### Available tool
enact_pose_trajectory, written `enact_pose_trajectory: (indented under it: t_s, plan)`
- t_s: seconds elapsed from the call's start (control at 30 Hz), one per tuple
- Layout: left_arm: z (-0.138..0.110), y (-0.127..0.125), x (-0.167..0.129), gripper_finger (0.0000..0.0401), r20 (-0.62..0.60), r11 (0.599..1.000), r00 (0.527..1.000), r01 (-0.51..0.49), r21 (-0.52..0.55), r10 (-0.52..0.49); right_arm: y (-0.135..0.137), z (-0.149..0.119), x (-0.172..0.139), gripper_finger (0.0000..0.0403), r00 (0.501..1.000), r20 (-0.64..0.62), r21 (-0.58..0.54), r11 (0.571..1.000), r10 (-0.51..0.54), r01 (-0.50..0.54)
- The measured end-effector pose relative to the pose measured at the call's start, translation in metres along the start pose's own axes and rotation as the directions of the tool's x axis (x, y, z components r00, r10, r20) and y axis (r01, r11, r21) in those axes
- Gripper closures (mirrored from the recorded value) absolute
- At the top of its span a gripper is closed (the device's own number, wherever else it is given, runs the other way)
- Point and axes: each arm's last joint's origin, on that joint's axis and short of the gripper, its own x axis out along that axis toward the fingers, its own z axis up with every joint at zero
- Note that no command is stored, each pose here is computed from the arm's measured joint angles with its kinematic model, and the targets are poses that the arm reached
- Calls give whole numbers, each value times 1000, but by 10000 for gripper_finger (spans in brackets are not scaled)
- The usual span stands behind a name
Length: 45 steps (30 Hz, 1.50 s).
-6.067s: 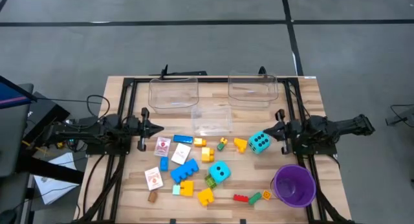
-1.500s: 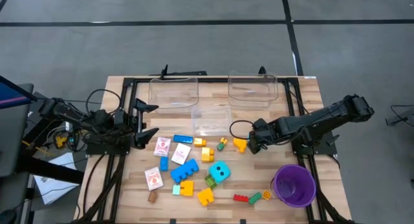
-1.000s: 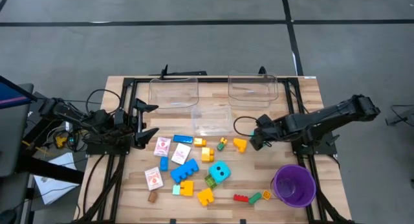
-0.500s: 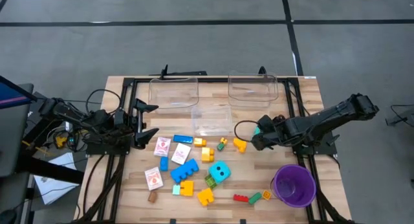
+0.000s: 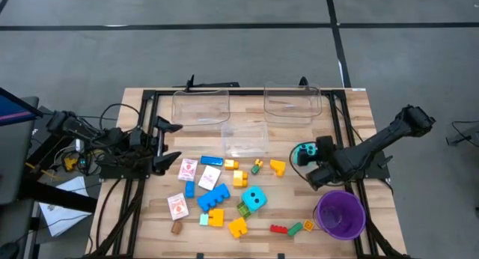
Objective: Pick & Place Toys
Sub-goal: Put the blue dice into the top right transparent bin
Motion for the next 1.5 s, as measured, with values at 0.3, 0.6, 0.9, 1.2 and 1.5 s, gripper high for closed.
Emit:
enact_pose_trajectory:
  t_s: [0.3, 0.6, 0.9, 1.2, 1.5]
  plan:
    - [2, -2, -1, 1, 18, 999, 999, 36, -14, -36, 25, -13, 29, 3, 989, 23, 65, 988, -143, 141]
    - [3, -3, -1, 1, 37, 998, 997, 69, -10, -68, 47, -16, 39, 3, 966, 31, 64, 965, -257, 255]
    - [5, -3, -1, 1, 52, 998, 997, 65, 1, -65, 47, -25, 27, 3, 950, 56, 74, 951, -306, 302]
    - [5, -3, -1, 1, 53, 998, 996, 65, 0, -65, 50, -32, 33, 3, 949, 53, 80, 949, -310, 306]
    - [5, -3, -1, 1, 51, 998, 997, 66, 0, -65, 48, -31, 31, 3, 944, 60, 67, 945, -323, 319]
